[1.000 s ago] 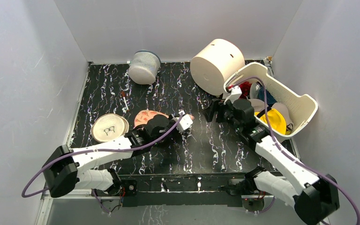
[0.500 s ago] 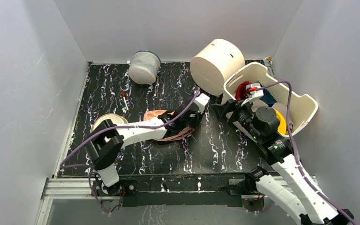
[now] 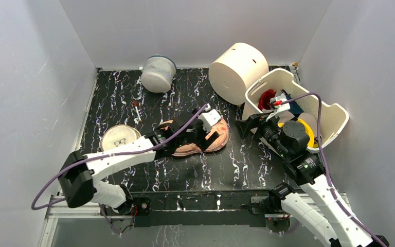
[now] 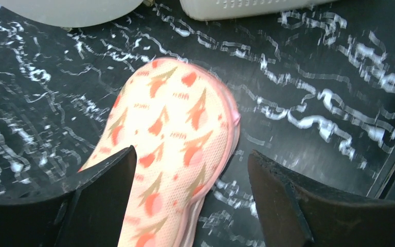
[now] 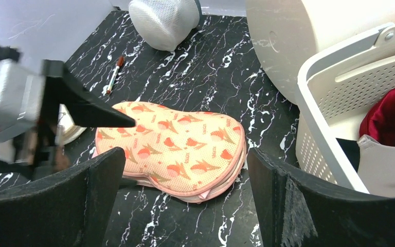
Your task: Unzip the laundry bag and remove the bra
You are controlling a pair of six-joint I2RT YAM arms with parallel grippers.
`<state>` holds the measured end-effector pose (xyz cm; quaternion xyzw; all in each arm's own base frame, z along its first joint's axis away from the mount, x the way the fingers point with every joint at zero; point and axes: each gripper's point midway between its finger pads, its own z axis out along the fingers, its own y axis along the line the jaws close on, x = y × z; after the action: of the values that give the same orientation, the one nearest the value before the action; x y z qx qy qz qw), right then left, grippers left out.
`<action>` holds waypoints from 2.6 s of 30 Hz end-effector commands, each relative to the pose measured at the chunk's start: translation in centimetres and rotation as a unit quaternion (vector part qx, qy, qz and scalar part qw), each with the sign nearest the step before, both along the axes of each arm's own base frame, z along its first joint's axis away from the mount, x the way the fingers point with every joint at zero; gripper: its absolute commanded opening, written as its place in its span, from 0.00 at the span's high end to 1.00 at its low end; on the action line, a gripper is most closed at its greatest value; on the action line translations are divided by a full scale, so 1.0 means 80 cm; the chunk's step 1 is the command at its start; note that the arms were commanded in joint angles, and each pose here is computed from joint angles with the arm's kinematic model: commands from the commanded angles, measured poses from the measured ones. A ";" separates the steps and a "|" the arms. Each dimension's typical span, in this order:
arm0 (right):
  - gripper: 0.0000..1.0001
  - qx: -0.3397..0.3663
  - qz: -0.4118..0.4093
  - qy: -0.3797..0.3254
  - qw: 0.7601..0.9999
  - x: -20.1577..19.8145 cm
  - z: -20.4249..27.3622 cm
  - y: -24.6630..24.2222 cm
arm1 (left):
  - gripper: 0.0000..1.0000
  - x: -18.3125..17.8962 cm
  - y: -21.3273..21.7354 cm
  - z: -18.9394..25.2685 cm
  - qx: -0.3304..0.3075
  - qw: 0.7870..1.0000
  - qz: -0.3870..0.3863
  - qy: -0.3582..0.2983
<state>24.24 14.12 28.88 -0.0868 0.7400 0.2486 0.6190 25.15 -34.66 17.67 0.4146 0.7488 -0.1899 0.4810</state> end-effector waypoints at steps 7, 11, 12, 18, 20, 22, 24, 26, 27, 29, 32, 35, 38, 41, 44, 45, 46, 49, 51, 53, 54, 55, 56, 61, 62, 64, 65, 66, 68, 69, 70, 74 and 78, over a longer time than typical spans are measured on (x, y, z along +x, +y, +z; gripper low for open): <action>0.09 -0.004 0.001 -0.031 1.000 -0.001 0.012 -0.003 | 0.14 -0.029 0.132 -0.078 0.268 0.961 -0.051 -0.038; 0.08 -0.004 0.000 -0.033 0.999 -0.003 0.016 -0.005 | 0.09 -0.020 0.133 -0.100 0.262 0.965 -0.020 -0.019; 0.08 -0.004 0.001 -0.034 0.999 -0.004 0.016 -0.005 | 0.08 -0.019 0.130 -0.104 0.252 0.968 -0.014 -0.001; 0.08 -0.005 0.001 -0.031 1.000 -0.004 0.014 -0.005 | 0.09 -0.020 0.127 -0.146 0.218 0.971 0.038 0.087; 0.08 -0.005 0.002 -0.029 1.000 -0.004 0.013 -0.004 | 0.10 -0.020 0.128 -0.156 0.214 0.970 0.055 0.106; 0.08 -0.005 0.002 -0.029 1.000 -0.003 0.013 -0.004 | 0.13 -0.023 0.124 -0.160 0.206 0.967 0.065 0.132; 0.08 -0.006 0.004 -0.027 1.000 -0.003 0.011 -0.003 | 0.18 -0.034 0.113 -0.163 0.190 0.965 0.060 0.167; 0.08 -0.007 0.004 -0.025 1.000 -0.003 0.009 -0.002 | 0.21 -0.045 0.103 -0.163 0.172 0.962 0.062 0.204; 0.08 -0.006 0.004 -0.024 1.000 -0.003 0.008 -0.002 | 0.23 -0.050 0.097 -0.162 0.158 0.960 0.064 0.223; 0.08 -0.007 0.004 -0.023 1.000 -0.002 0.006 -0.002 | 0.25 -0.063 0.084 -0.157 0.126 0.954 0.068 0.263; 0.08 -0.006 0.003 -0.021 1.000 -0.001 0.004 -0.002 | 0.26 -0.075 0.061 -0.139 0.057 0.946 0.083 0.309; 0.07 -0.007 0.004 -0.018 1.000 0.000 0.001 -0.001 | 0.28 -0.081 0.038 -0.113 -0.014 0.939 0.082 0.333; 0.07 -0.008 0.005 -0.016 1.000 0.001 0.000 0.000 | 0.28 -0.069 0.042 -0.092 -0.029 0.947 0.102 0.303; 0.08 -0.009 0.006 -0.014 1.000 0.001 -0.002 0.001 | 0.30 -0.055 0.060 -0.083 0.016 0.964 0.116 0.237; 0.08 -0.009 0.005 -0.013 1.000 0.002 -0.003 0.000 | 0.35 -0.054 0.079 -0.091 0.116 0.968 0.126 0.184; 0.07 -0.009 0.003 -0.012 1.000 0.002 -0.003 0.000 | 0.36 -0.055 0.082 -0.093 0.146 0.966 0.126 0.171; 0.08 -0.008 0.001 -0.012 1.000 0.002 -0.004 -0.001 | 0.37 -0.058 0.083 -0.098 0.170 0.964 0.123 0.162; 0.08 -0.006 0.000 -0.011 1.000 0.002 -0.005 -0.001 | 0.37 -0.063 0.075 -0.102 0.203 0.962 0.115 0.140; 0.08 -0.006 -0.001 -0.011 1.000 0.002 -0.006 -0.002 | 0.37 -0.064 0.067 -0.107 0.207 0.963 0.111 0.133; 0.07 -0.005 0.000 -0.010 1.000 0.001 -0.005 -0.001 | 0.37 -0.064 0.061 -0.113 0.211 0.963 0.110 0.129; 0.08 -0.005 0.000 -0.010 1.000 0.001 -0.005 -0.001 | 0.37 -0.063 0.060 -0.117 0.215 0.962 0.111 0.126; 0.08 -0.006 -0.001 -0.010 1.000 0.001 -0.005 -0.002 | 0.37 -0.062 0.059 -0.120 0.218 0.962 0.112 0.123; 0.07 -0.006 -0.002 -0.010 1.000 0.000 -0.004 -0.003 | 0.39 -0.061 0.059 -0.123 0.221 0.961 0.112 0.121; 0.07 -0.007 -0.002 -0.009 1.000 -0.001 -0.005 -0.004 | 0.49 -0.057 0.058 -0.138 0.237 0.958 0.113 0.117; 0.07 -0.008 -0.003 -0.009 1.000 -0.001 -0.006 -0.004 | 0.51 -0.056 0.058 -0.140 0.241 0.957 0.114 0.116; 0.07 -0.008 -0.003 -0.008 1.000 -0.001 -0.007 -0.004 | 0.55 -0.056 0.059 -0.142 0.244 0.956 0.115 0.116; 0.07 -0.008 -0.004 -0.008 1.000 0.000 -0.007 -0.004 | 0.57 -0.056 0.059 -0.143 0.244 0.956 0.115 0.116; 0.07 -0.008 -0.003 -0.008 1.000 0.000 -0.008 -0.004 | 0.59 -0.056 0.059 -0.143 0.245 0.956 0.114 0.116; 0.07 -0.008 -0.003 -0.008 1.000 0.000 -0.008 -0.004 | 0.64 -0.057 0.060 -0.143 0.246 0.956 0.114 0.116; 0.07 -0.008 -0.002 -0.008 1.000 0.000 -0.007 -0.003 | 0.67 -0.057 0.059 -0.141 0.244 0.956 0.114 0.116; 0.07 -0.008 -0.002 -0.007 1.000 0.000 -0.008 -0.003 | 0.70 -0.057 0.059 -0.140 0.243 0.956 0.114 0.118; 0.07 -0.009 0.000 -0.005 1.000 0.001 -0.009 -0.001 | 0.78 -0.060 0.055 -0.131 0.227 0.959 0.113 0.124; 0.07 -0.009 0.002 -0.005 1.000 0.002 -0.009 0.000 | 0.84 -0.062 0.051 -0.121 0.209 0.963 0.114 0.129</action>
<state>24.10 14.01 26.96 -0.0973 0.7544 0.2370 0.6044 20.03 -29.53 5.21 0.4046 0.8714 0.0026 0.2774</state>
